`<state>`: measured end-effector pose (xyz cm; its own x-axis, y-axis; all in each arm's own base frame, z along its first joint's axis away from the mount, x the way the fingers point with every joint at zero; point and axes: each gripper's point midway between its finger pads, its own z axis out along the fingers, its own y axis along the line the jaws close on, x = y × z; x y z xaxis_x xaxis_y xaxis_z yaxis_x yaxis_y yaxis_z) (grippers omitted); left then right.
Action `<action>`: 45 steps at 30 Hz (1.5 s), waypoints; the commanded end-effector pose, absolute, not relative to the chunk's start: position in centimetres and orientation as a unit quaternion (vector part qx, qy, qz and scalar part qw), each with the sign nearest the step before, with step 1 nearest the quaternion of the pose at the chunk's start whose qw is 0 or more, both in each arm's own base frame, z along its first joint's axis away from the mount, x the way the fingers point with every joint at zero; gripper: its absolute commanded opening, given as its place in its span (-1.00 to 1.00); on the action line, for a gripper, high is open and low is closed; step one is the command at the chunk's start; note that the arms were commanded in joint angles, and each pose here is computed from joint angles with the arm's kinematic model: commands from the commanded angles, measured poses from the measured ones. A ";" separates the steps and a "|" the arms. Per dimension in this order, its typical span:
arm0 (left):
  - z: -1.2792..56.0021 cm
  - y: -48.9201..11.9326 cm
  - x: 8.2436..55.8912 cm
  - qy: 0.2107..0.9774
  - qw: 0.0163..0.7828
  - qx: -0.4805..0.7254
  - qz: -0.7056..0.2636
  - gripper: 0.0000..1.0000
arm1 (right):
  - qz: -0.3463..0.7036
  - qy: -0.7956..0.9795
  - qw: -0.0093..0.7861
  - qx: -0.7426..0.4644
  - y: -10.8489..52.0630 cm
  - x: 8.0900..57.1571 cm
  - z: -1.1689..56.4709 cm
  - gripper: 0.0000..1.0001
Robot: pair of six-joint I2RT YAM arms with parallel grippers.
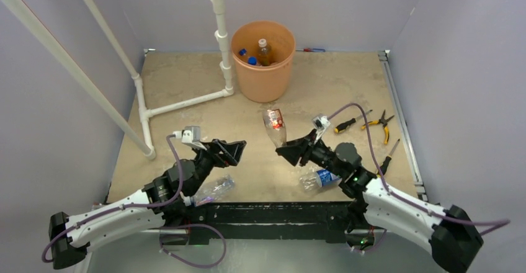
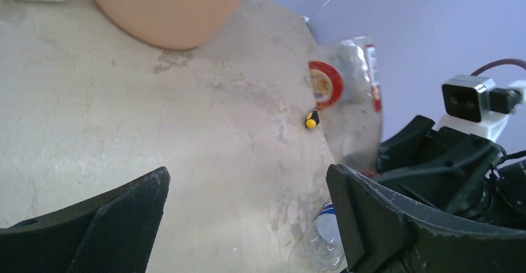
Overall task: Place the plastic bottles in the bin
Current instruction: Pick up the plastic bottle at the center of the board.
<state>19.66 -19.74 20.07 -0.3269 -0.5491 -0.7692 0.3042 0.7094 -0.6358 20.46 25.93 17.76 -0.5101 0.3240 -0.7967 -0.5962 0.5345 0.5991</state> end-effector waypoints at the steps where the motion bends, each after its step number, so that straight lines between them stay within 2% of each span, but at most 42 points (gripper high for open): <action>1: 26.8 -20.6 19.6 0.659 0.629 -0.044 -0.411 0.99 | 0.575 0.625 0.486 -0.208 26.7 14.4 21.8 -1.00; 8: 33.0 -21.4 17.6 0.588 0.664 0.025 -0.462 0.99 | 0.631 0.561 0.448 -0.294 27.3 10.2 23.1 -1.00; 15: 36.4 -23.3 12.9 0.504 0.635 0.104 -0.577 0.99 | 0.669 0.495 0.455 -0.315 27.0 8.4 25.7 -1.00; 25: 37.4 -24.5 11.2 0.494 0.602 0.136 -0.612 0.99 | 0.695 0.420 0.461 -0.357 26.7 6.3 30.2 -1.00; 39: 39.0 -27.0 6.9 0.427 0.524 0.201 -0.709 0.99 | 0.687 0.423 0.450 -0.382 27.0 6.0 30.5 -1.00; 45: 39.0 -28.8 6.6 0.430 0.497 0.224 -0.720 0.95 | 0.687 0.428 0.439 -0.390 27.5 6.1 30.3 -1.00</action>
<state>8.23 -28.66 35.98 -0.3958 -0.5059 -0.7664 0.8950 -0.0253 -0.4454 6.59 27.34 28.36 -0.3643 0.2503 -0.8970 -0.9242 -0.2159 0.3151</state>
